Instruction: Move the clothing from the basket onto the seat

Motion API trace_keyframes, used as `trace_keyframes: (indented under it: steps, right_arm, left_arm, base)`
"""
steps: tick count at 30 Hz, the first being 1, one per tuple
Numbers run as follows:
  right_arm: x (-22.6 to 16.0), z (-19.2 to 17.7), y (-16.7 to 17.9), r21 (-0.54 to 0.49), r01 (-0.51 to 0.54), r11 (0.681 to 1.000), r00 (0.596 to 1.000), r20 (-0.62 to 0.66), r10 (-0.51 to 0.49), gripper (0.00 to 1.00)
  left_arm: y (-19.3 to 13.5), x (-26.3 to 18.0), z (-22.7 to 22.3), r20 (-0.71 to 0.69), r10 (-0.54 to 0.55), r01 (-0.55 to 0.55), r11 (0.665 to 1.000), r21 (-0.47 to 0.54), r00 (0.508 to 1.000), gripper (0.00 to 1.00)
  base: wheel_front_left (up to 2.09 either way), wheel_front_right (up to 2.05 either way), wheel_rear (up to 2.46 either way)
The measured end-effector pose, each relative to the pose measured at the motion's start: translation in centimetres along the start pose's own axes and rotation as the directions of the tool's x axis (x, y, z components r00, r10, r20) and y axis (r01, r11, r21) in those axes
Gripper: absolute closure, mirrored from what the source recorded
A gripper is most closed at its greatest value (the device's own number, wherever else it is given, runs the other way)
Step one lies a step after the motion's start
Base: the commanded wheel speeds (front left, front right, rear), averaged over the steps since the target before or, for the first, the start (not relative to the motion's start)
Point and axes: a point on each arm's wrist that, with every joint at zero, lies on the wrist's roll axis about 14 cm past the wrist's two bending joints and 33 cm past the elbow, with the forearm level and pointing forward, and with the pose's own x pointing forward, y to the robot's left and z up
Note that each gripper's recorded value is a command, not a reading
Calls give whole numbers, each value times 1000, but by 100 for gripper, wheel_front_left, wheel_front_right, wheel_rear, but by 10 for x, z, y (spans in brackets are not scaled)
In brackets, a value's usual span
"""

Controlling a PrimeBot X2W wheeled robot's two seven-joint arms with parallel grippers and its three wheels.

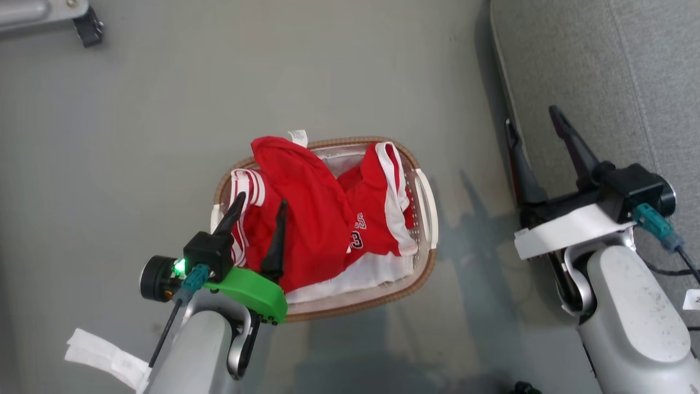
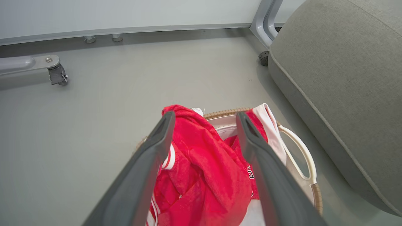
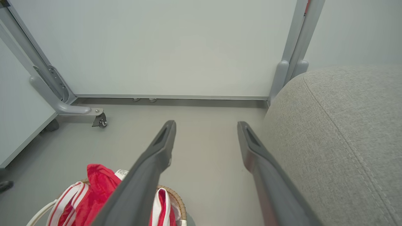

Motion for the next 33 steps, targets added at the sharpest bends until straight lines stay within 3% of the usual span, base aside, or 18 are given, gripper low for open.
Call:
trace_keyframes:
  steps: [18, 33]
  right_arm:
    - [19, -41, -10, 10, 13, 1000, 998, -66, -12, 0]
    - [16, -70, -18, 22, 47, 999, 991, -128, -44, 0]
  left_arm:
    - [-15, 39, -101, -290, -102, 95, 995, -40, 951, 0]
    - [1, 52, -167, -500, -44, 19, 998, -55, 865, 0]
  base:
    - [0, 0, 0]
    - [0, 0, 0]
